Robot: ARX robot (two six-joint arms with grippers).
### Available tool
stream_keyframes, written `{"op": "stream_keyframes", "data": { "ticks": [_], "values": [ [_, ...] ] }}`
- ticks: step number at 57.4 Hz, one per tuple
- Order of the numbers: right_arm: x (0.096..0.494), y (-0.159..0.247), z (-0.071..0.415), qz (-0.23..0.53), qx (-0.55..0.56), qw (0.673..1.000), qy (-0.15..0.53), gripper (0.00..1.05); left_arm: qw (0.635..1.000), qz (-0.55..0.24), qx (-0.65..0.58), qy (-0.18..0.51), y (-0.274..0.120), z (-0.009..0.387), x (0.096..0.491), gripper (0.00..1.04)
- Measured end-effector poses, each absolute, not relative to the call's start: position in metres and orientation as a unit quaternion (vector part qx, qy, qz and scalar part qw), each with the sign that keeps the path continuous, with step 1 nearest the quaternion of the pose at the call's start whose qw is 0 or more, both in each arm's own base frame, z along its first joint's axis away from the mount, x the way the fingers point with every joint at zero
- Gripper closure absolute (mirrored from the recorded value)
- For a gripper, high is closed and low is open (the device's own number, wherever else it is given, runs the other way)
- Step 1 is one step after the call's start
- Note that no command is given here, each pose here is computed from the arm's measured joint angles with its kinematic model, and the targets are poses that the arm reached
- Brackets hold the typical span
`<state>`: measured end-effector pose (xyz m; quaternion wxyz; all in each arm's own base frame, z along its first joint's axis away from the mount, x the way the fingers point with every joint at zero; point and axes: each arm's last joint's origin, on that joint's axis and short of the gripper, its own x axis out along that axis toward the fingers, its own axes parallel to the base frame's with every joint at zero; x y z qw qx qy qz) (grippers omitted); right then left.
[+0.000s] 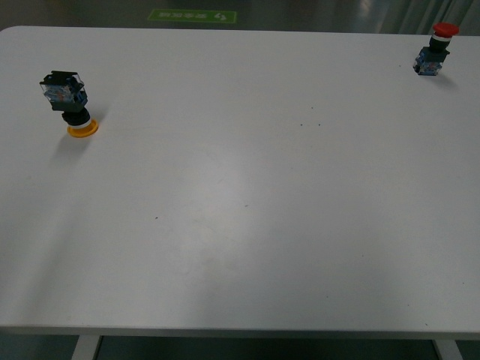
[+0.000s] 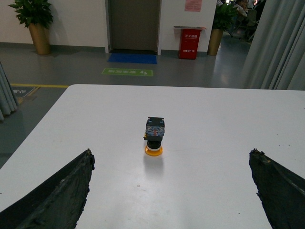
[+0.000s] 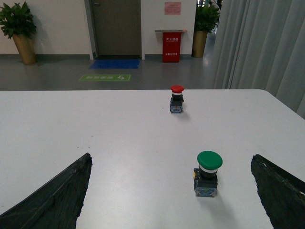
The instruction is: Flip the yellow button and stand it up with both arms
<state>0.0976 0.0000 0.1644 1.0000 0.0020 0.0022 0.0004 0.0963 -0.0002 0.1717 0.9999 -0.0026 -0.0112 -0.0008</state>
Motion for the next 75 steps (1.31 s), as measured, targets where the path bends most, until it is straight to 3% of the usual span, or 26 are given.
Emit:
{"op": "stream_keyframes", "data": {
  "ticks": [46, 48, 52, 55, 65, 75],
  "values": [
    [0.098, 0.0, 0.164, 0.0, 0.002, 1.0, 0.002, 0.07, 1.0, -0.001, -0.003, -0.011, 0.0, 0.172, 0.096, 0.07],
    [0.098, 0.0, 0.164, 0.0, 0.002, 1.0, 0.002, 0.07, 1.0, 0.013, -0.019, 0.019, 0.001, 0.17, 0.097, 0.07],
    [0.098, 0.0, 0.164, 0.0, 0.002, 1.0, 0.002, 0.07, 0.985, 0.047, -0.084, 0.141, 0.005, 0.171, 0.101, 0.07],
    [0.098, 0.0, 0.164, 0.0, 0.002, 1.0, 0.002, 0.07, 0.972, 0.068, -0.131, 0.182, 0.011, 0.175, 0.111, 0.07],
    [0.098, 0.0, 0.164, 0.0, 0.002, 1.0, 0.002, 0.07, 0.968, 0.054, -0.17, 0.178, 0.042, 0.21, 0.167, 0.07],
    [0.098, 0.0, 0.164, 0.0, 0.002, 1.0, 0.002, 0.07, 0.958, -0.004, -0.116, 0.261, 0.056, 0.213, 0.225, 0.07]
  ]
}}
